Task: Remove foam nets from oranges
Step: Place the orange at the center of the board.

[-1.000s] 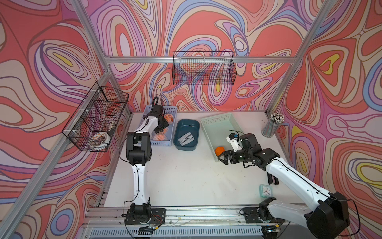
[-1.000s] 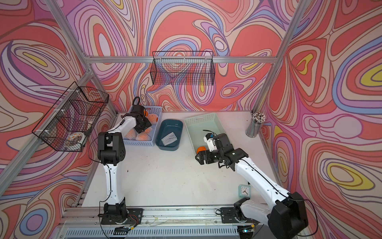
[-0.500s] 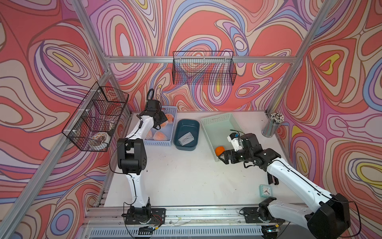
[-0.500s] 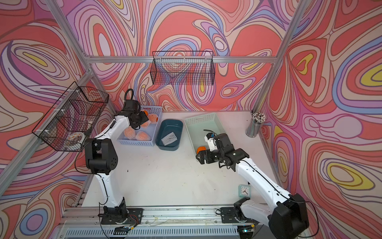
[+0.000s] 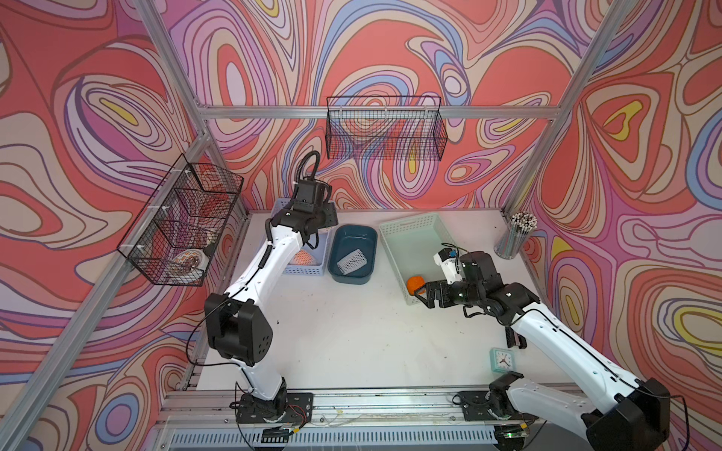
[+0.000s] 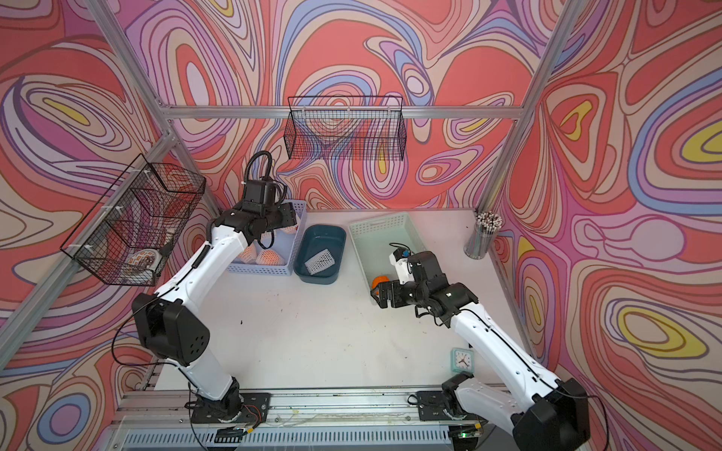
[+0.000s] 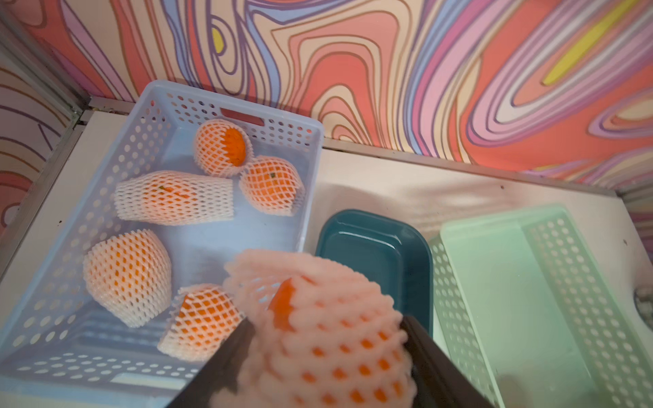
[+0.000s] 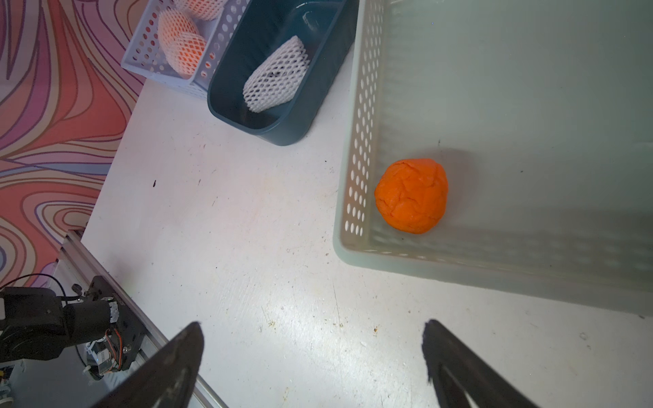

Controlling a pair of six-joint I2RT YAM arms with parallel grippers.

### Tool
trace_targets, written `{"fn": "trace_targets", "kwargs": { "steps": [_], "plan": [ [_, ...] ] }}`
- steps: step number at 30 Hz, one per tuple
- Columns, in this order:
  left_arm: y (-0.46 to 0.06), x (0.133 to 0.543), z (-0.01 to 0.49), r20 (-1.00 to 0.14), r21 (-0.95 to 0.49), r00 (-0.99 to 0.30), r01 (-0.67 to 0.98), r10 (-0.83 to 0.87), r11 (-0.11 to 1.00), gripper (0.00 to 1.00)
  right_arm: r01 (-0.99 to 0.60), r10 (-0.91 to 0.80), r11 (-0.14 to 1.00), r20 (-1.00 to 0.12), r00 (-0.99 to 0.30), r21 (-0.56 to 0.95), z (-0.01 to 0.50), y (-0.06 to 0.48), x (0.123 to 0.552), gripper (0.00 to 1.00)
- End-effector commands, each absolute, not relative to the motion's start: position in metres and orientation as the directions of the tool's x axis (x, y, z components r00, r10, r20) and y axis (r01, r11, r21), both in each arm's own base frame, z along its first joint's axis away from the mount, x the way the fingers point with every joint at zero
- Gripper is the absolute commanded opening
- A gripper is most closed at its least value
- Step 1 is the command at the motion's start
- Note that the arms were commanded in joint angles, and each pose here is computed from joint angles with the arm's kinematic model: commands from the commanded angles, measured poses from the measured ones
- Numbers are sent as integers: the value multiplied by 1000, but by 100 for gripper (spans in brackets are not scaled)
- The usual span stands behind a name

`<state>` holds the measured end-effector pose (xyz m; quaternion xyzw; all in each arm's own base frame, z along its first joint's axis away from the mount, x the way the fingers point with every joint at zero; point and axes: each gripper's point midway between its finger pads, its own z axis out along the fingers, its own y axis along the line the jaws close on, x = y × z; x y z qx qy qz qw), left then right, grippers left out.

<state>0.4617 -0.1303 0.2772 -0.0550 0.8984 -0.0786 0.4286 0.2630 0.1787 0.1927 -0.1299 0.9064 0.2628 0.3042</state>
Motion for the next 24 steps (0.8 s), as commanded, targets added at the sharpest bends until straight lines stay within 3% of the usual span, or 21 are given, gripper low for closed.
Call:
{"fn": "trace_targets", "kwargs": {
  "steps": [1, 13, 24],
  "plan": [
    [-144, 424, 266, -757, -90, -651, 36, -45, 995, 65, -395, -59, 817, -620, -782, 420, 197, 179, 255, 98],
    [-202, 287, 176, -708, -17, -690, 227, 149, 974, 66, -394, -60, 798, -591, -804, 455, 178, 198, 227, 98],
    [-214, 260, 102, -689, -11, -702, 256, 178, 967, 66, -380, -88, 817, -557, -826, 434, 144, 217, 218, 98]
  ]
}}
